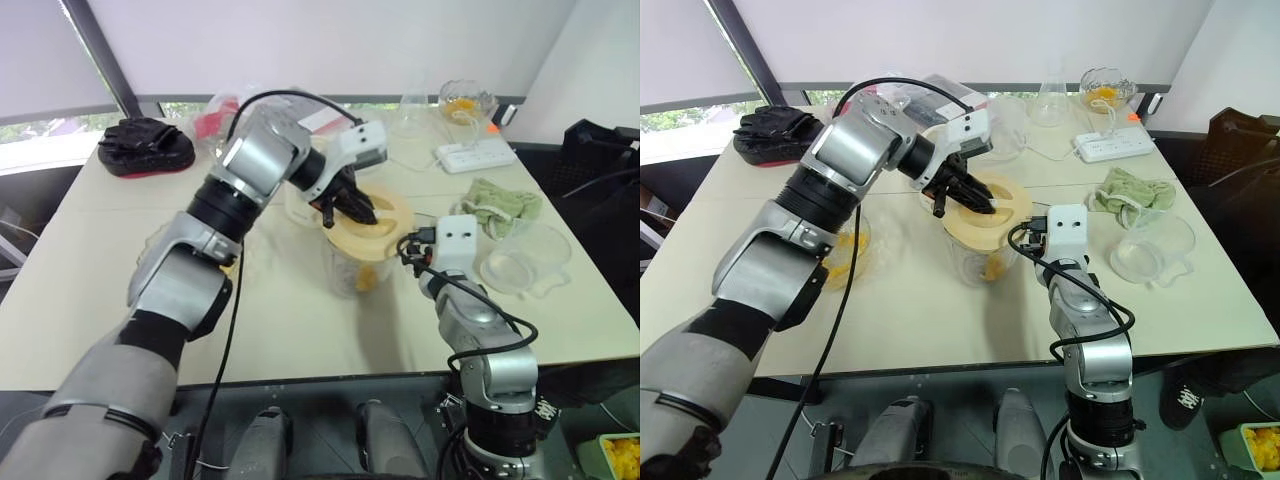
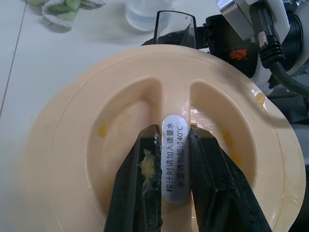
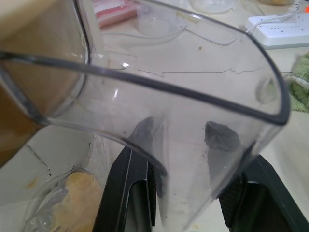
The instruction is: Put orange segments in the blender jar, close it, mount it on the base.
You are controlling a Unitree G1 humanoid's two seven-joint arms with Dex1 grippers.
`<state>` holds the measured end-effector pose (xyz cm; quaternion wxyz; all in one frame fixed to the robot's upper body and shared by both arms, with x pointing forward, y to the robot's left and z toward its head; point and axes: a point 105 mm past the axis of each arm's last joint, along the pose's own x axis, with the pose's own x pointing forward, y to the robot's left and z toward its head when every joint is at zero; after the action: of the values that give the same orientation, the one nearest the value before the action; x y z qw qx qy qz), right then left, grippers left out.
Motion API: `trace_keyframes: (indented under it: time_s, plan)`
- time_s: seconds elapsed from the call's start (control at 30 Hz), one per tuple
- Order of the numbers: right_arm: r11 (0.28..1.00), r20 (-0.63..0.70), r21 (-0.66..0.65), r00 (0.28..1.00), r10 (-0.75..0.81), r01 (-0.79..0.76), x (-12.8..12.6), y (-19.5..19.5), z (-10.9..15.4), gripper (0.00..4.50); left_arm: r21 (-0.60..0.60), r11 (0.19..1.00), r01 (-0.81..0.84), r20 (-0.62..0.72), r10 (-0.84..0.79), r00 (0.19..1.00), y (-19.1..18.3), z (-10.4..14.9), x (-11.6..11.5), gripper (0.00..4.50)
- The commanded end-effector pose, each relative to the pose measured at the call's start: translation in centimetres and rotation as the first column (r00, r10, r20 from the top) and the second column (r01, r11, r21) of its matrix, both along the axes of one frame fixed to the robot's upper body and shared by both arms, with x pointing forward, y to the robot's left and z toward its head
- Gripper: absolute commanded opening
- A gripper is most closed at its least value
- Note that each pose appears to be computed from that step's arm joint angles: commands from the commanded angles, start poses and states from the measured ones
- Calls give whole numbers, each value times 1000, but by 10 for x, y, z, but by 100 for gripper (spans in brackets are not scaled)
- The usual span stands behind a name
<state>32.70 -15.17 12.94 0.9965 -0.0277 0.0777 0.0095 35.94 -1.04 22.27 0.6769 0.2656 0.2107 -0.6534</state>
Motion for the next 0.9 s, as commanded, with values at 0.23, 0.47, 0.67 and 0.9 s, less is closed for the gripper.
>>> trace_keyframes:
  time_s: [0.23, 0.47, 0.67, 0.9]
  plan:
    - [998, 82, -5, 994, 65, -65, 2, 16, 20, 104, 15, 999, -44, 13, 43, 999, 6, -21, 3, 326]
    - [997, 78, -11, 994, 77, -77, 3, 17, 19, 104, -93, 994, -55, -6, 55, 998, 8, 11, -4, 326]
    - [996, 74, -14, 993, 94, -94, 6, 20, 18, 104, -342, 939, -25, 16, 32, 999, 3, 66, -11, 326]
    - [993, 68, -28, 991, 117, -116, 8, 19, 16, 104, -767, 637, -78, 41, 170, 985, 35, 138, 4, 326]
